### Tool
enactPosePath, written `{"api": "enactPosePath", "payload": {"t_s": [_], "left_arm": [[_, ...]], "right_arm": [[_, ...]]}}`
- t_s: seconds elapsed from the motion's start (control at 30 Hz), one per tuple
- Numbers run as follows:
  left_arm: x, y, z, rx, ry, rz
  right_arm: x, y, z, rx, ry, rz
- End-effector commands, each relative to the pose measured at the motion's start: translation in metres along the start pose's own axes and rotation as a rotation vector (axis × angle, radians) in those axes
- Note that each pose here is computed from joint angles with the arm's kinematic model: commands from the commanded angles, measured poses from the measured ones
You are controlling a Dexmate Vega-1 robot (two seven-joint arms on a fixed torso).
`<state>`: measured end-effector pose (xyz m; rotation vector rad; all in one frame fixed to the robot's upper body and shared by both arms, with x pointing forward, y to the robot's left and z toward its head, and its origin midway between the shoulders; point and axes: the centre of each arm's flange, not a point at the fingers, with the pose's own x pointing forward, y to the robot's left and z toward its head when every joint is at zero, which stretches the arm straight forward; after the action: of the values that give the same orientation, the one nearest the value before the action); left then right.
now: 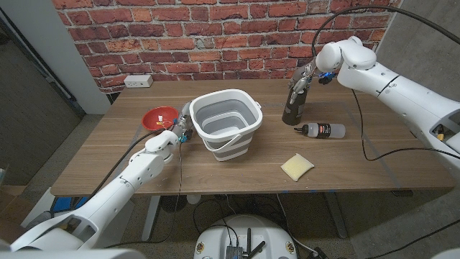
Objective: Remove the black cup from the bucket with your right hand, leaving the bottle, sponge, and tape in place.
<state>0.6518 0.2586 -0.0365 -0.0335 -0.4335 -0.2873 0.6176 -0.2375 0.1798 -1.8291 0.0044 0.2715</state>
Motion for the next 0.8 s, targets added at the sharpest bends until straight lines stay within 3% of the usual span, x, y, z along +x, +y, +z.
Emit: {"api": "enactPosePath", "payload": {"t_s": [0.03,0.53,0.8], "left_arm": [[0.001,0.002,0.003,0.007,-0.006,-0.004],[0.005,0.010,0.009,0.017,-0.020,-0.007],[0.006,0.011,0.010,0.026,-0.013,-0.020]], "right_arm": [[-0.010,0.000,-0.012,0.102,-0.057,-0.026],[-0.020,0.000,-0.027,0.244,-0.143,-0.130],[-0.027,0.005,-0.039,0.320,-0.160,-0.179]]}}
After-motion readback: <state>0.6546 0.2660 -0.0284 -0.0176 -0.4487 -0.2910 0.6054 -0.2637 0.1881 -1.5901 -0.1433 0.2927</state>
